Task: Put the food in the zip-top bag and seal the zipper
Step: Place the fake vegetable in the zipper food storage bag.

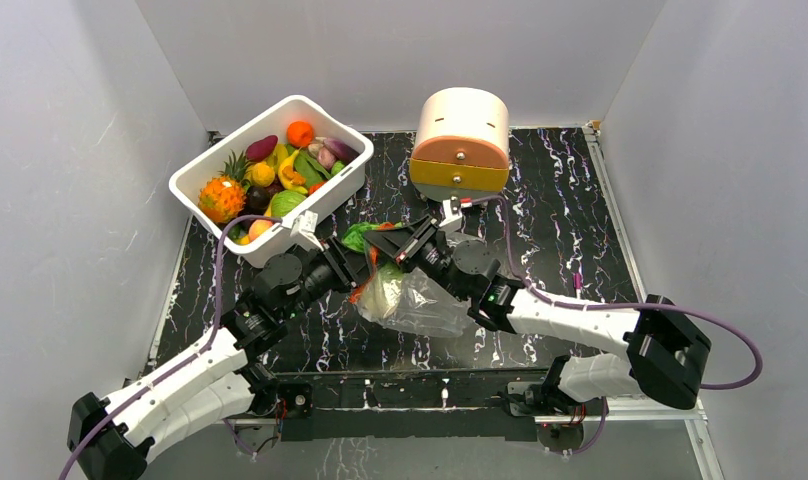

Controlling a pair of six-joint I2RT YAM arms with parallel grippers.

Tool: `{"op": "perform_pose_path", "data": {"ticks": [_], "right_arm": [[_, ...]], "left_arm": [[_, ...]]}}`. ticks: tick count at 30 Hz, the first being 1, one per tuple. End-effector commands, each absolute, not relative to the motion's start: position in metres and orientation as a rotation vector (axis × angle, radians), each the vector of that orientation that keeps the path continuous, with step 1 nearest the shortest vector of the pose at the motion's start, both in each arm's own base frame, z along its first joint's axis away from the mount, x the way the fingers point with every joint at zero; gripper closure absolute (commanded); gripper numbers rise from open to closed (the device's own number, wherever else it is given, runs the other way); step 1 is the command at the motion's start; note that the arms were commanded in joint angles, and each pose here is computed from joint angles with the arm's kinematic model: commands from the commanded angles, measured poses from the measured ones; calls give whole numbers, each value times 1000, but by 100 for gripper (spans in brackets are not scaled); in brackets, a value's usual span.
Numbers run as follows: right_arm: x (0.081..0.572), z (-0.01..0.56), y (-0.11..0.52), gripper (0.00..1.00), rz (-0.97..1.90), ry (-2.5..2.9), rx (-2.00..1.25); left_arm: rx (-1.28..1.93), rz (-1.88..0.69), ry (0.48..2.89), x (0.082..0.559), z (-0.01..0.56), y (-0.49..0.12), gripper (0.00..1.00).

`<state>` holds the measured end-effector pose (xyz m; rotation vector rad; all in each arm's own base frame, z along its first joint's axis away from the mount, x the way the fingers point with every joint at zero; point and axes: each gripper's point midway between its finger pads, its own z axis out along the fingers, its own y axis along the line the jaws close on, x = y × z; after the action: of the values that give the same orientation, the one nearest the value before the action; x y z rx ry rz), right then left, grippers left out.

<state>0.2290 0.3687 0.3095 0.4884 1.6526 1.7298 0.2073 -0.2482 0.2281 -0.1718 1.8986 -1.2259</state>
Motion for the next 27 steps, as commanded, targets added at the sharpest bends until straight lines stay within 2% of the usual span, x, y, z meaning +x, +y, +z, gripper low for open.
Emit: {"op": "perform_pose_path", "data": {"ticks": [1, 5, 11, 17, 20, 24, 27], "right_arm": [[208, 357, 375, 100, 1889, 1517, 321], [199, 351, 377, 100, 1884, 1555, 231], [203, 309, 377, 100, 1791, 1724, 171], [203, 288, 381, 100, 1814, 1779, 141], [202, 283, 380, 100, 1871, 1773, 146], [205, 278, 372, 100, 1912, 1766, 162], [206, 280, 369, 100, 1925, 1754, 158]], "left_arm": [[-21, -1330, 1897, 188, 253, -263, 92], [68, -1351, 1918, 178, 256, -267, 91], [159, -1261, 2004, 166, 247, -256, 89], [109, -1250, 2109, 161, 220, -255, 73], [91, -1284, 2116, 160, 218, -257, 62], [81, -1291, 2110, 156, 223, -254, 43], [78, -1287, 2108, 153, 229, -250, 33]]}}
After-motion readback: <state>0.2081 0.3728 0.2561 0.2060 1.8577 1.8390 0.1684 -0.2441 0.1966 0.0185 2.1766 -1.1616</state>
